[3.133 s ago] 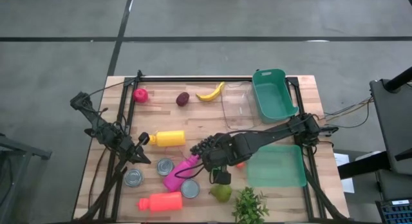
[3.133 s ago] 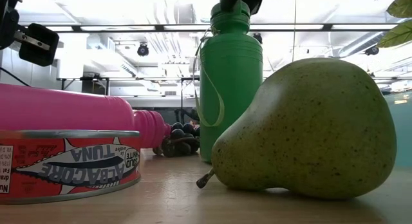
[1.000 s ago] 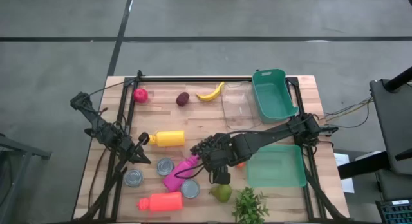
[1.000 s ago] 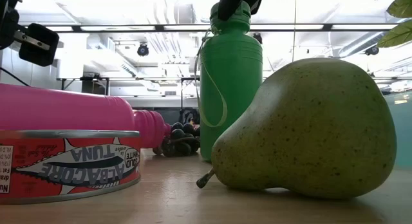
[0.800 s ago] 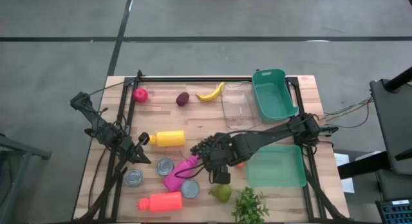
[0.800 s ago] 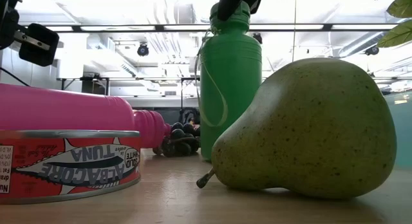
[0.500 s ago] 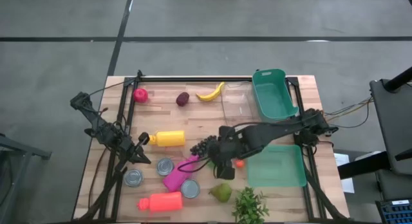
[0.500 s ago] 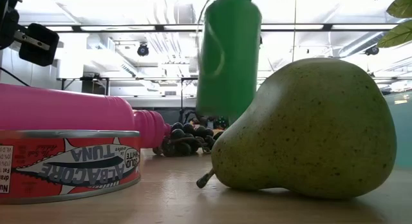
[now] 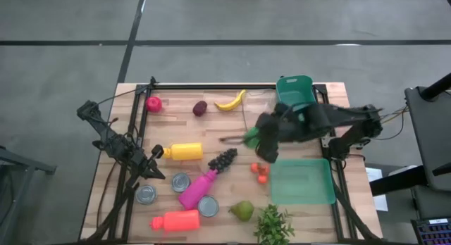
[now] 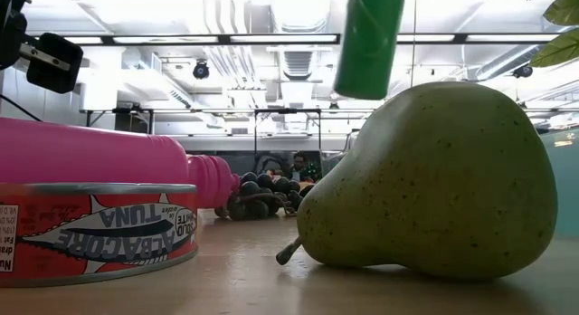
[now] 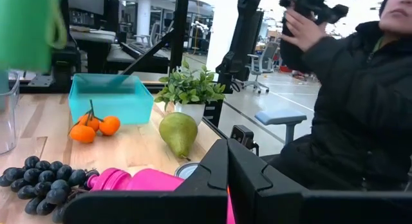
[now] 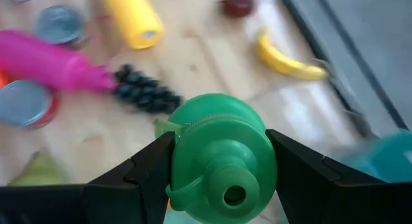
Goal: Pick & Place Food Item
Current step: Put the green water bottle into the green bin
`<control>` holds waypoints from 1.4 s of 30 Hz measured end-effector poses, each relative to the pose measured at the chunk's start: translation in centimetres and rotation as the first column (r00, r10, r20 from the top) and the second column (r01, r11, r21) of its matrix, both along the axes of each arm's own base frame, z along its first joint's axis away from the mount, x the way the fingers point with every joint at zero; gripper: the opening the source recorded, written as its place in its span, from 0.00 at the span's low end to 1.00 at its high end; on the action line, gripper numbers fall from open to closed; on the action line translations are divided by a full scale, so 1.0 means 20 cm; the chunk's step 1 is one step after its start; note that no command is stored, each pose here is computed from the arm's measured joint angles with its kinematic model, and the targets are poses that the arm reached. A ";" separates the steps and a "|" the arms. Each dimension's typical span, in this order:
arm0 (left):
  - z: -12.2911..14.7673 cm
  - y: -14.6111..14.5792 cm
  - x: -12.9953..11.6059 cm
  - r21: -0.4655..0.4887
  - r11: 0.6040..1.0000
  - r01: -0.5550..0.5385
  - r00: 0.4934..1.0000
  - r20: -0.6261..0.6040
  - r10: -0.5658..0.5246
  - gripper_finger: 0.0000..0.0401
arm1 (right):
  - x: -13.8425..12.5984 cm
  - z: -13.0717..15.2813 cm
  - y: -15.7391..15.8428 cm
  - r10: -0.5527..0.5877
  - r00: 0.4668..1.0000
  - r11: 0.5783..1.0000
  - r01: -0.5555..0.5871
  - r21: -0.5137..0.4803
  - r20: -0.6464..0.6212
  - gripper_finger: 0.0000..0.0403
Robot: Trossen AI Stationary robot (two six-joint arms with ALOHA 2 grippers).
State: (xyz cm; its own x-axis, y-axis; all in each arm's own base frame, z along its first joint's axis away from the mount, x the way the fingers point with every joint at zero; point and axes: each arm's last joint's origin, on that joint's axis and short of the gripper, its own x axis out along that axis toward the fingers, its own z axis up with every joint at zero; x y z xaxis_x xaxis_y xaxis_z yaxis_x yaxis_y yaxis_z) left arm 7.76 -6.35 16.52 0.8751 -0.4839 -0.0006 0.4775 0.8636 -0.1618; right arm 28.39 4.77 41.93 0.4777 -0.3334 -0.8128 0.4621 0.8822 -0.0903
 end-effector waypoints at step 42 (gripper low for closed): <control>0.00 0.00 0.00 0.000 1.000 0.000 1.000 0.000 0.000 0.00 | -0.66 -0.06 -1.21 -0.768 0.640 0.630 0.756 0.178 0.001 0.53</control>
